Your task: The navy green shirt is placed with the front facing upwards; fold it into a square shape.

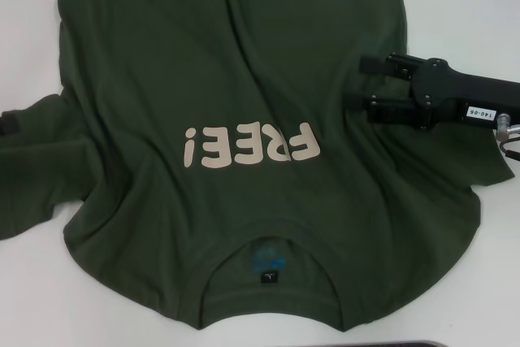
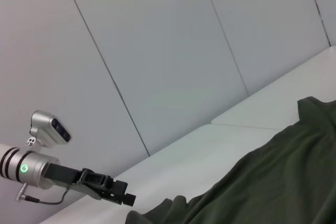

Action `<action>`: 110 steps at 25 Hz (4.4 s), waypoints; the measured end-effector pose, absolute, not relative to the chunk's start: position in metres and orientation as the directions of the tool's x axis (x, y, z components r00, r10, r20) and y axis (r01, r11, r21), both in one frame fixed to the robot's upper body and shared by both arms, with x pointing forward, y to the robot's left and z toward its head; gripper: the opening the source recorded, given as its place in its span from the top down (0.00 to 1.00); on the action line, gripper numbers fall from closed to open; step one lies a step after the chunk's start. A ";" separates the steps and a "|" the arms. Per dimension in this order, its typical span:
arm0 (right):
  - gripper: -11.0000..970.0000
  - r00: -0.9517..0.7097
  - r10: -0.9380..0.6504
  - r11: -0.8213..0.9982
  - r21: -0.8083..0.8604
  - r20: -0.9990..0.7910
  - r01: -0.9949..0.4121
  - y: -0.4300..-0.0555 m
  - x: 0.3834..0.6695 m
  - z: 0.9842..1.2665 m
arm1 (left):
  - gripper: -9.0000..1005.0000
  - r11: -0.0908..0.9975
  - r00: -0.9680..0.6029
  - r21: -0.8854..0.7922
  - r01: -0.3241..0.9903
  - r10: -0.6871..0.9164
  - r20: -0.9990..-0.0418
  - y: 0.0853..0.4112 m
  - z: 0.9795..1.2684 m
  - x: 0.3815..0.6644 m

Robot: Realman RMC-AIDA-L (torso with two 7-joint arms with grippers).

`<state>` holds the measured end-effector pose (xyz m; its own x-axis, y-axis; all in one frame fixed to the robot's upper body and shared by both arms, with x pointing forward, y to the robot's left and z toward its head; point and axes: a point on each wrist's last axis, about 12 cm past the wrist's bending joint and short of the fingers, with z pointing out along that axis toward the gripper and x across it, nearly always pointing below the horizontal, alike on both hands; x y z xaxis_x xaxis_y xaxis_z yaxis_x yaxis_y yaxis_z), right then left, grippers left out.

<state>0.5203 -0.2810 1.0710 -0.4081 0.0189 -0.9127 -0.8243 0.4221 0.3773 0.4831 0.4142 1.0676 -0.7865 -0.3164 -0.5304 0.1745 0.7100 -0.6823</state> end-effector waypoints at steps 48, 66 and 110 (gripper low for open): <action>0.04 -0.404 0.046 0.434 0.383 -0.913 -0.816 -0.285 0.518 1.071 | 0.17 0.770 -0.804 -0.631 0.097 -0.313 -0.506 0.426 1.060 0.480; 0.05 -0.403 0.052 0.436 0.383 -0.914 -0.814 -0.286 0.518 1.072 | 0.18 0.769 -0.827 -0.634 0.086 -0.300 -0.475 0.425 1.058 0.477; 0.05 -0.400 0.080 0.415 0.395 -0.913 -0.819 -0.290 0.510 1.073 | 0.30 0.738 -0.833 -0.661 0.137 -0.275 -0.480 0.407 1.062 0.491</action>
